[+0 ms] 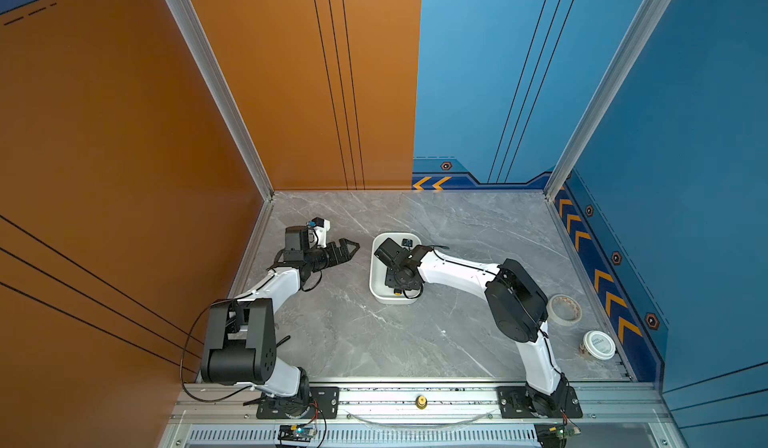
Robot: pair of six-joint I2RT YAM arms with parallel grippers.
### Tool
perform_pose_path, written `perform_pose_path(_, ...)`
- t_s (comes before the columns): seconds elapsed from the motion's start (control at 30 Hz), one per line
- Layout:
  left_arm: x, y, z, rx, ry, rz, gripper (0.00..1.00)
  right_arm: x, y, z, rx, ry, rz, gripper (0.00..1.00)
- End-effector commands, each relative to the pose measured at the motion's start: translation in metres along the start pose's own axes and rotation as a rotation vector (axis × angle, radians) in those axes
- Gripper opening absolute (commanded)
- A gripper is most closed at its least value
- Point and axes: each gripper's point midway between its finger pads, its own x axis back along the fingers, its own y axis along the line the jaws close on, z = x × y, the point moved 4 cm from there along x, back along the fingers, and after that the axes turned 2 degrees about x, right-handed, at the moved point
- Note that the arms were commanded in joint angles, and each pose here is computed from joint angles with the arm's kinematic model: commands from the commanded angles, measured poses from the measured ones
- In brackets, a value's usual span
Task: Put the screwdriver in the bin
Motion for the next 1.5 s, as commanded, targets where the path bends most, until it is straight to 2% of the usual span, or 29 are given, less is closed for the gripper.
perform_pose_path(0.0,-0.002,0.010,0.007,0.003,0.022,-0.023,0.98,-0.009,-0.006,0.007,0.001,0.023,0.042,0.03)
perform_pose_path(0.1,-0.002,0.011,0.008,0.003,0.025,-0.026,0.98,-0.012,-0.006,0.007,0.002,0.026,0.045,0.04)
perform_pose_path(0.17,-0.002,0.011,0.008,0.003,0.025,-0.026,0.98,-0.013,-0.006,0.008,0.003,0.029,0.046,0.07)
perform_pose_path(0.37,-0.002,0.011,0.008,0.001,0.026,-0.028,0.98,-0.014,-0.005,0.007,0.007,0.031,0.043,0.36)
perform_pose_path(0.43,-0.002,0.011,0.008,0.002,0.027,-0.030,0.98,-0.014,-0.004,0.007,0.010,0.031,0.043,0.41)
perform_pose_path(0.67,-0.003,0.012,0.009,0.004,0.031,-0.032,0.98,-0.011,-0.001,0.005,0.015,0.032,0.026,0.48)
perform_pose_path(0.9,-0.001,0.009,0.006,-0.005,0.022,-0.029,0.98,0.016,0.002,-0.008,0.028,-0.020,-0.008,0.52)
perform_pose_path(1.03,0.002,0.005,0.000,-0.023,0.003,-0.026,0.98,0.061,0.011,-0.024,0.076,-0.087,-0.087,0.57)
perform_pose_path(1.2,0.018,-0.005,-0.015,-0.103,-0.080,-0.066,0.98,0.127,0.005,-0.051,0.246,-0.222,-0.158,0.64)
perform_pose_path(1.33,0.038,-0.009,-0.027,-0.188,-0.186,-0.148,0.98,0.182,-0.041,-0.082,0.335,-0.398,-0.079,0.71)
perform_pose_path(1.47,0.057,-0.005,-0.035,-0.280,-0.291,-0.259,0.98,0.220,-0.116,-0.112,0.325,-0.532,0.034,0.75)
